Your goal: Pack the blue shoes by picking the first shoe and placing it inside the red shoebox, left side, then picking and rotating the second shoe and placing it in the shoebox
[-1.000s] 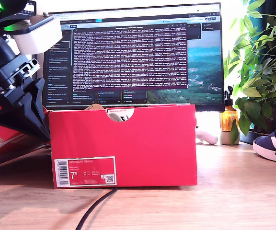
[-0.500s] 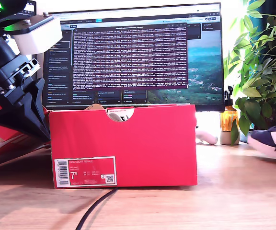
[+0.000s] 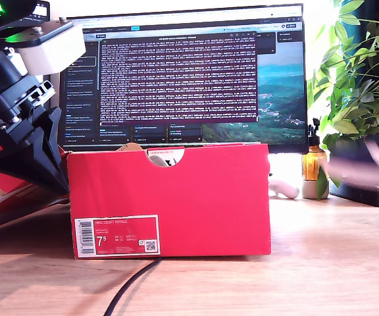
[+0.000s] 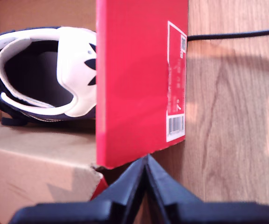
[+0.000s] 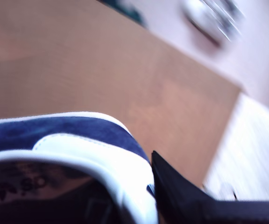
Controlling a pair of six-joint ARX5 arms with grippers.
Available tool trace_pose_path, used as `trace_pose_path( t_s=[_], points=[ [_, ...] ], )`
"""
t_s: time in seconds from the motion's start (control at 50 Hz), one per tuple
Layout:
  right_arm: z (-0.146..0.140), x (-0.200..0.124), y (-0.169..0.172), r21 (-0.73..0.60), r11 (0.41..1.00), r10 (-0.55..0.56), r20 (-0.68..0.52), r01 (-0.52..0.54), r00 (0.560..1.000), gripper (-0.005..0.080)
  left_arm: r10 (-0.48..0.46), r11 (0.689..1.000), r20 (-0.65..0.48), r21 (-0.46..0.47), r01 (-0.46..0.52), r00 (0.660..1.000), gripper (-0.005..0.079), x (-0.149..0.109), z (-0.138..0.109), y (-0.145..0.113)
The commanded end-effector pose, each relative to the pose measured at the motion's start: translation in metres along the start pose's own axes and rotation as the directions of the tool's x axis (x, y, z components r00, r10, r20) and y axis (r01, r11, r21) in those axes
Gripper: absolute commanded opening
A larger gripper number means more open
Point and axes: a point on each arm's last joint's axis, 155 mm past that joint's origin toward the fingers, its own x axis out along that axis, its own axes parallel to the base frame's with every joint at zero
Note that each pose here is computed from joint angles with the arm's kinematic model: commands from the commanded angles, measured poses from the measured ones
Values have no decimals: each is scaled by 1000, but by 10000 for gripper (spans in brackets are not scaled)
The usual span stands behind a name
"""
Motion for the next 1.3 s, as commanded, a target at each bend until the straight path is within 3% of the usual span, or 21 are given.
trace_pose_path(
  t_s=[0.0, 0.08, 0.22, 0.44, 0.56, 0.7, 0.8, 1.04, 1.28],
  points=[
    [22, -28, 19, -125, 985, 127, 76, -117, 989, -13, 9, 1000, 11, -3, -9, 1000, -18, 2, 3, 3],
    [30, -46, 37, -305, 932, 231, 86, -195, 969, -13, 9, 1000, 10, -3, -9, 1000, -18, 2, 3, 3],
    [38, -75, 66, -478, 823, 385, 73, -306, 920, -13, 9, 1000, 11, -3, -9, 1000, -18, 2, 3, 3],
    [48, -133, 113, -716, 574, 623, 67, -397, 780, -13, 9, 1000, 11, -3, -9, 1000, -18, 2, 3, 3],
    [49, -162, 132, -818, 442, 708, 67, -367, 703, -13, 9, 1000, 10, -3, -9, 1000, -18, 2, 3, 3],
    [31, -199, 157, -909, 237, 810, -9, -342, 587, -13, 9, 1000, 11, -2, -9, 1000, -18, 2, 3, 3],
    [18, -222, 173, -950, 125, 859, -40, -285, 510, -13, 8, 1000, 10, -2, -8, 1000, -18, 2, 3, 3],
    [-14, -247, 204, -988, -40, 900, -101, -150, 425, -13, 9, 1000, 11, -2, -9, 1000, -18, 2, 3, 3],
    [-37, -252, 237, -989, -143, 914, -149, -44, 377, -13, 9, 1000, 11, -3, -9, 1000, -18, 2, 3, 3]
  ],
)
